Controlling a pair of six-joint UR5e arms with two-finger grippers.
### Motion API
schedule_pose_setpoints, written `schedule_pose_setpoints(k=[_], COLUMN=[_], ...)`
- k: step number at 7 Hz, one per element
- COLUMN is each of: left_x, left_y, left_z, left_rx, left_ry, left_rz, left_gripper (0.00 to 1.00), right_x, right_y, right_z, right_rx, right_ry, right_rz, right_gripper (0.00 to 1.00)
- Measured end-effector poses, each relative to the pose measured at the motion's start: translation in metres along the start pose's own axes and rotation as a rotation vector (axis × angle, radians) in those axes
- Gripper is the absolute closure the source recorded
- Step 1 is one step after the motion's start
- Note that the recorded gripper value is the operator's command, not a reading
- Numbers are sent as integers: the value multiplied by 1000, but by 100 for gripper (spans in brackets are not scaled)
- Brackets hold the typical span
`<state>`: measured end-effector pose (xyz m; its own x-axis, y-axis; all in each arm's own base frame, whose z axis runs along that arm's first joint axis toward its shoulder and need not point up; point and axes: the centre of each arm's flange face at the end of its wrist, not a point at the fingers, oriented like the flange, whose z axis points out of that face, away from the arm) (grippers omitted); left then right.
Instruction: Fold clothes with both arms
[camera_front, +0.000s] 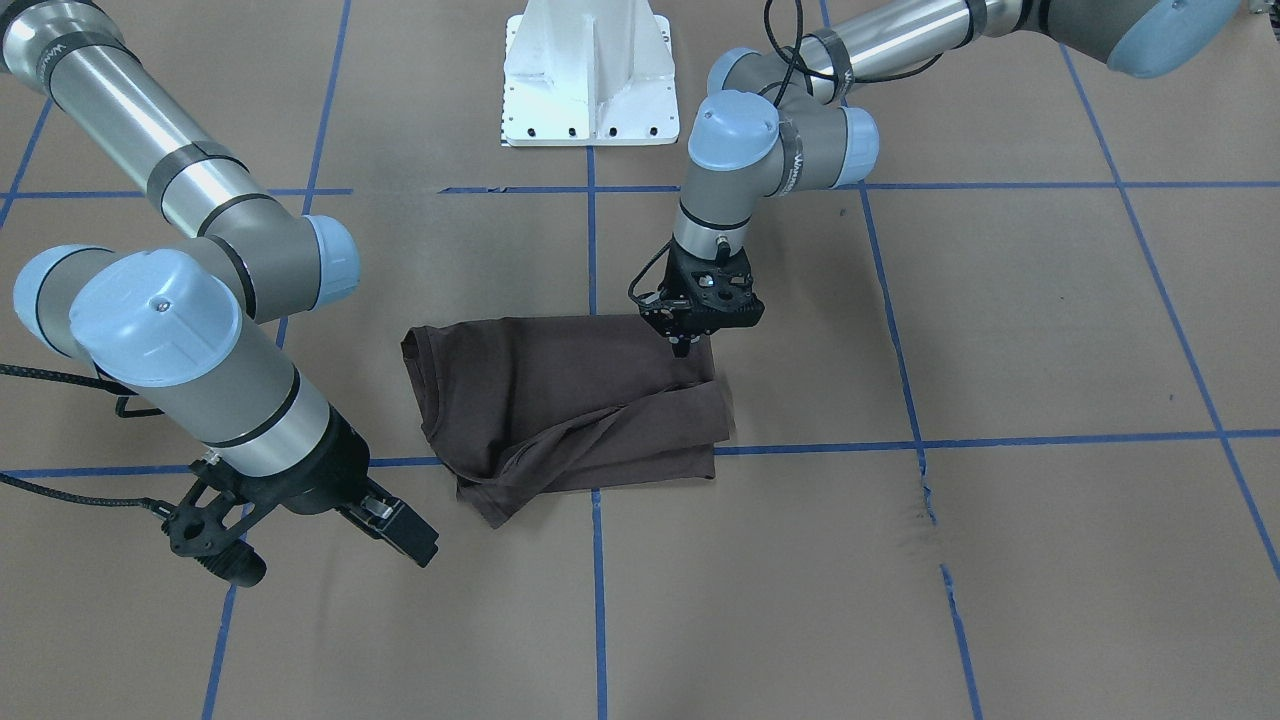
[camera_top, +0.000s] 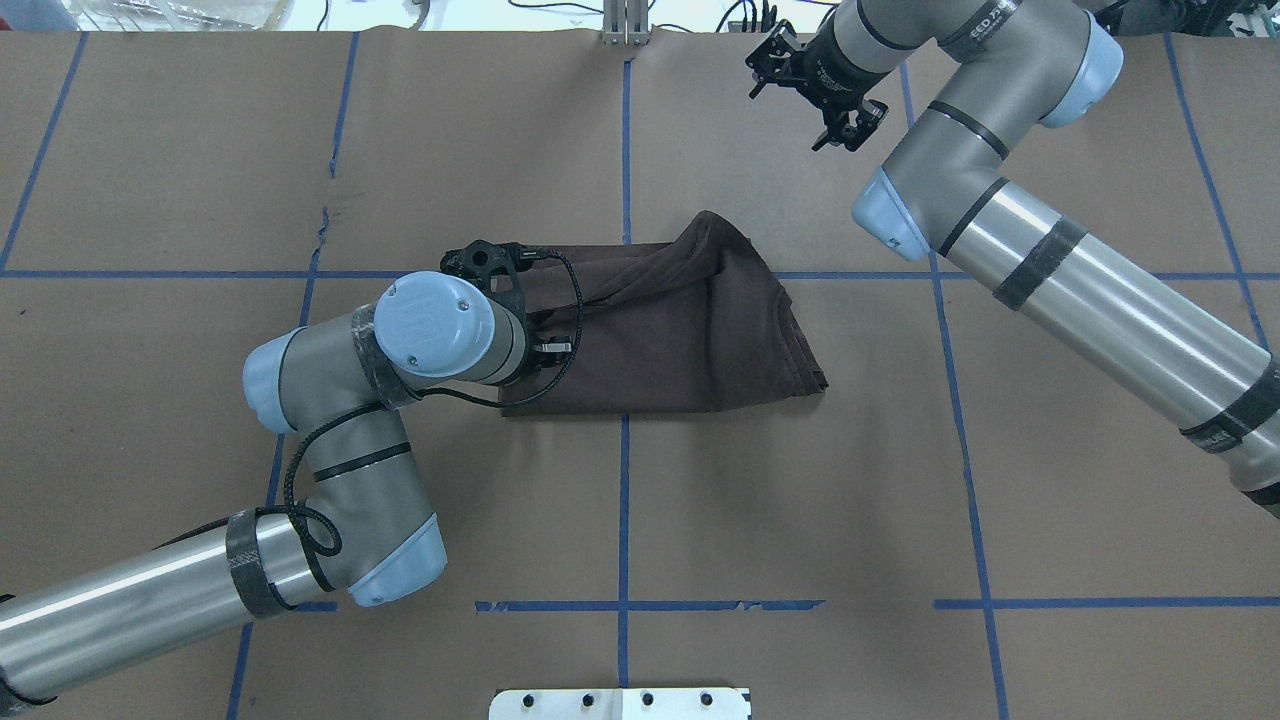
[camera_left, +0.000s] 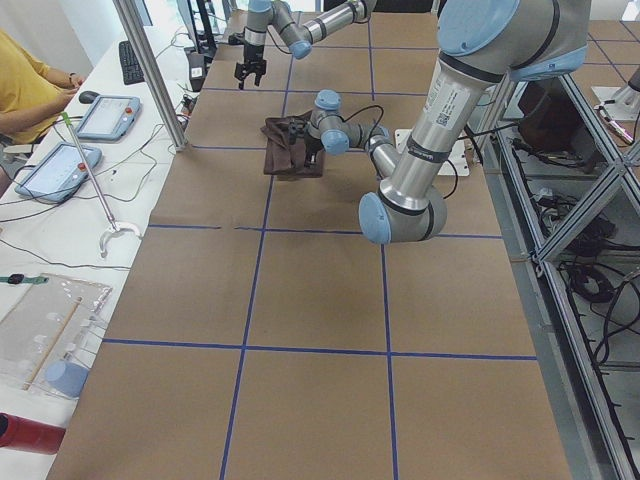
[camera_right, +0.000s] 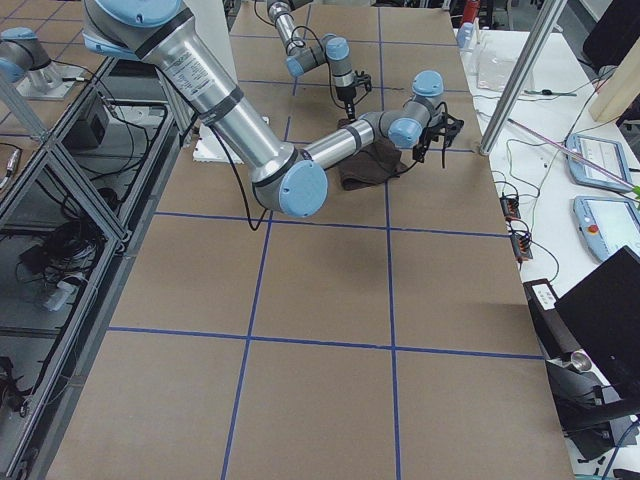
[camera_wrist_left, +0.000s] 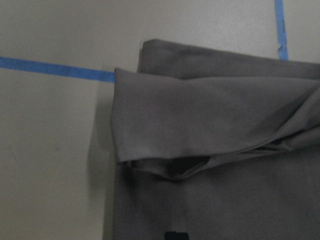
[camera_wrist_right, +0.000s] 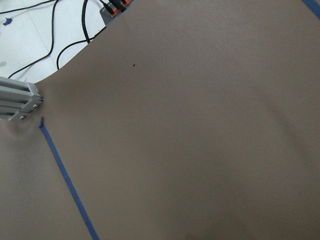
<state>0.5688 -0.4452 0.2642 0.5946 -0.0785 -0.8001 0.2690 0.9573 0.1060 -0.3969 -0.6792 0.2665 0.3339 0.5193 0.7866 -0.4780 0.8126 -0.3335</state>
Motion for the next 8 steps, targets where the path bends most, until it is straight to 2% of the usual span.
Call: schedule_pose_setpoints(k=[3, 6, 7, 8], left_x=[-9, 27, 30, 17], left_y=[-37, -92, -132, -195], left_z=[16, 34, 41, 37], left_rx=[40, 86, 123, 181], left_ry=[-6, -3, -4, -21], left_rz=[8, -8, -8, 15], left_gripper=[100, 100, 100, 100], right_x=[9, 27, 33, 38], right_y=[-1, -2, -3, -4], right_z=[1, 5, 8, 10], right_rx=[-2, -5, -5, -5], right_ry=[5, 16, 22, 26], right_rz=[3, 8, 10, 12], right_gripper=[0, 0, 0, 0])
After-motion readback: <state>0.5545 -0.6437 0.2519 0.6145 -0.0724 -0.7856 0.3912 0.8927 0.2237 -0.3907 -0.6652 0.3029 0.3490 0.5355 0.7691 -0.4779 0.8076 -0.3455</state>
